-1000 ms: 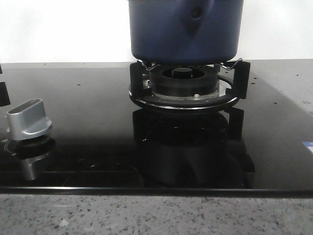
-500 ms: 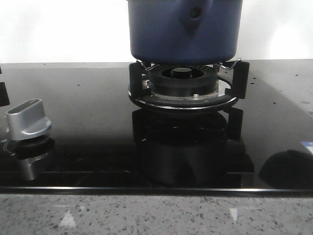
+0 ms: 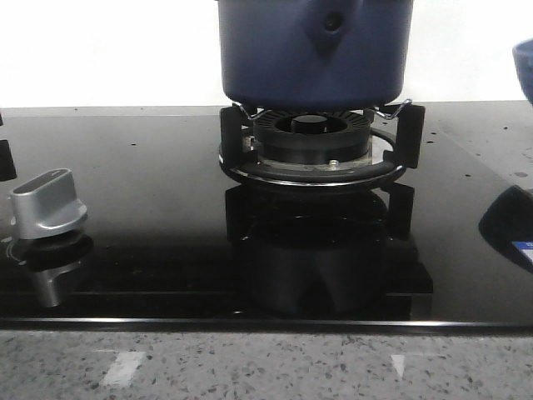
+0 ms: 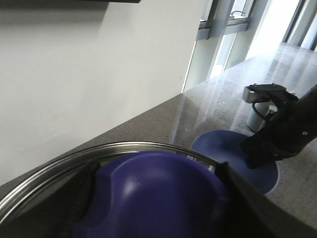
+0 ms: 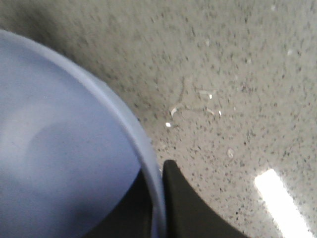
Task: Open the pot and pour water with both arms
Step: 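Set the bowl back on the counter and open the right gripper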
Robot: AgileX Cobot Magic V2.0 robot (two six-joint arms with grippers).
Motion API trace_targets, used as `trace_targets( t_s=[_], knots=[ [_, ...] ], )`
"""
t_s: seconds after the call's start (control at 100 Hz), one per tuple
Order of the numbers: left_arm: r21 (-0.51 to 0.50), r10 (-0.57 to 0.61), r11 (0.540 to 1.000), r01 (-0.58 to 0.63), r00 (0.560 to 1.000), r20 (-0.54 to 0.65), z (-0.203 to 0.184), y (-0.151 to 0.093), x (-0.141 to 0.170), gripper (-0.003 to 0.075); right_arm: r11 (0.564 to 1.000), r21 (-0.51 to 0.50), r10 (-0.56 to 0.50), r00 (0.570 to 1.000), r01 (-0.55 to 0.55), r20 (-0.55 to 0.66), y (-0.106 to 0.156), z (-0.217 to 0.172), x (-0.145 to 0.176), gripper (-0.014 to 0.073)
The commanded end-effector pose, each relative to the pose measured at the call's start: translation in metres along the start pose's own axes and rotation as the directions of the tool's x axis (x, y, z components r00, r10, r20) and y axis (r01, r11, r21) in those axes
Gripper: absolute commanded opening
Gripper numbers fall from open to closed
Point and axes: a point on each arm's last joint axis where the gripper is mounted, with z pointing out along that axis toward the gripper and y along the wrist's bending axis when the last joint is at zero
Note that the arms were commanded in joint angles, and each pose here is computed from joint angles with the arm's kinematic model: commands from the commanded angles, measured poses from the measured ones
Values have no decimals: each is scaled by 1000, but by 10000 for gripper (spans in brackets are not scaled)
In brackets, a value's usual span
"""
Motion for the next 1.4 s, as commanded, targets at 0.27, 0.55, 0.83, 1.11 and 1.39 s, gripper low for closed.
trace_targets(
  t_s=[0.27, 0.55, 0.83, 1.11, 1.39],
  knots=[
    [38, -50, 998, 47, 996, 75, 1, -12, -16, 284, 1000, -9, -9, 997, 9, 73, -5, -14, 0, -43],
    [51, -58, 997, 55, 996, 62, 11, -13, -9, 284, 1000, -9, -9, 997, 9, 73, -5, -14, 0, -5],
    [38, 98, 994, -102, 991, 90, 19, -26, -9, 284, 1000, -29, -5, 992, 9, 129, -5, -22, -1, 335],
    [0, 72, 997, -72, 993, 93, 26, -20, -4, 284, 988, -155, 51, 895, 20, 442, -11, -93, 1, 309],
    [9, 18, 1000, -19, 997, 80, 46, -10, 7, 284, 951, -253, 50, 718, 179, 694, -18, -181, 49, -70]
  ],
)
